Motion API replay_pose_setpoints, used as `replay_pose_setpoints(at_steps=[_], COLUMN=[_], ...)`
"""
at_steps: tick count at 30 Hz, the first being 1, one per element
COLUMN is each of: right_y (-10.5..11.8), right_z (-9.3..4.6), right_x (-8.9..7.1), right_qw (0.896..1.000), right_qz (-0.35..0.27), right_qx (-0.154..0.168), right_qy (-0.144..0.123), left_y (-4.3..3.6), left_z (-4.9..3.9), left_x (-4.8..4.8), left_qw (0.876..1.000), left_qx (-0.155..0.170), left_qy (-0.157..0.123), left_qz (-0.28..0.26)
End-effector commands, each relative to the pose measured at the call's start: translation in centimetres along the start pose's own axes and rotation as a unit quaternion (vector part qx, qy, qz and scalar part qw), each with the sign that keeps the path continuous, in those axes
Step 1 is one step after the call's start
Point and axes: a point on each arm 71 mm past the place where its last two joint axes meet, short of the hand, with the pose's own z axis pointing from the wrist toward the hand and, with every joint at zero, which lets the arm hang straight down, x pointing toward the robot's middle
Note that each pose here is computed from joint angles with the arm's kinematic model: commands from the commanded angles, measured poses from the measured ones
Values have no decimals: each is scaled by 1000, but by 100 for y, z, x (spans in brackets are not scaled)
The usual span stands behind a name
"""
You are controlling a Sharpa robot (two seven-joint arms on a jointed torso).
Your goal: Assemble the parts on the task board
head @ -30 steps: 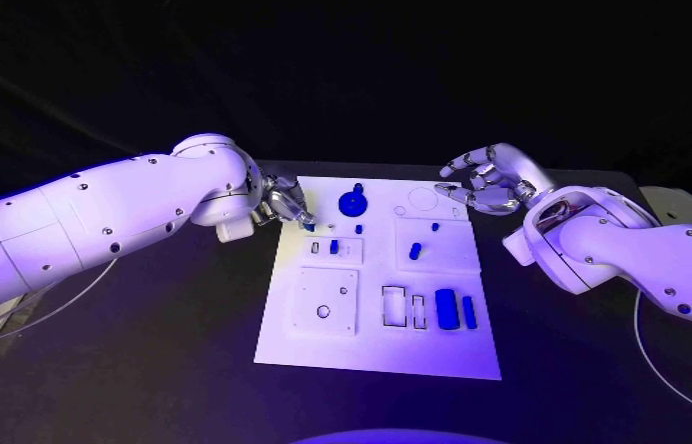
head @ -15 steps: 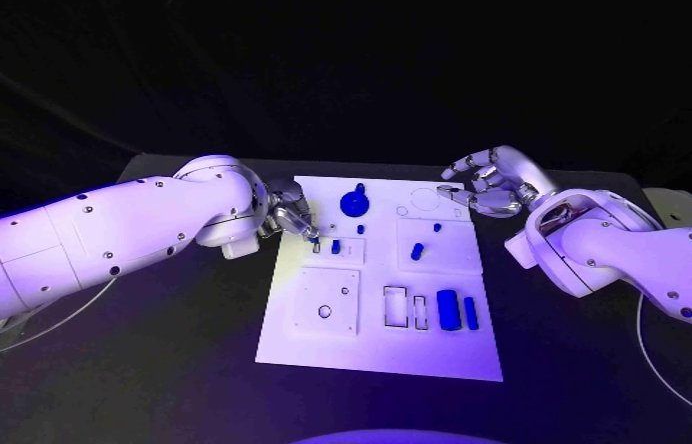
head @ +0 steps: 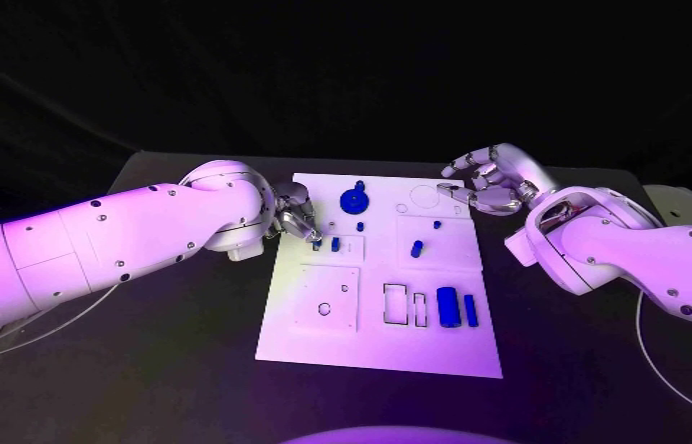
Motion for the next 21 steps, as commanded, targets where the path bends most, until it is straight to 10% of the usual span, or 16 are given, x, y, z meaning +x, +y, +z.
replay_pose_setpoints(at_steps=[1,21], right_y=[11,13], right_z=[-2,-6], right_x=[11,9], right_qw=[1000,1000], right_qz=[-1,-1], right_qx=[-6,-6], right_qy=[4,4], left_y=[-22,9], left_z=[6,30], left_x=[21,33], left_qw=[1000,999], left_qx=[1,-9], left_qy=[6,15], left_qz=[26,48])
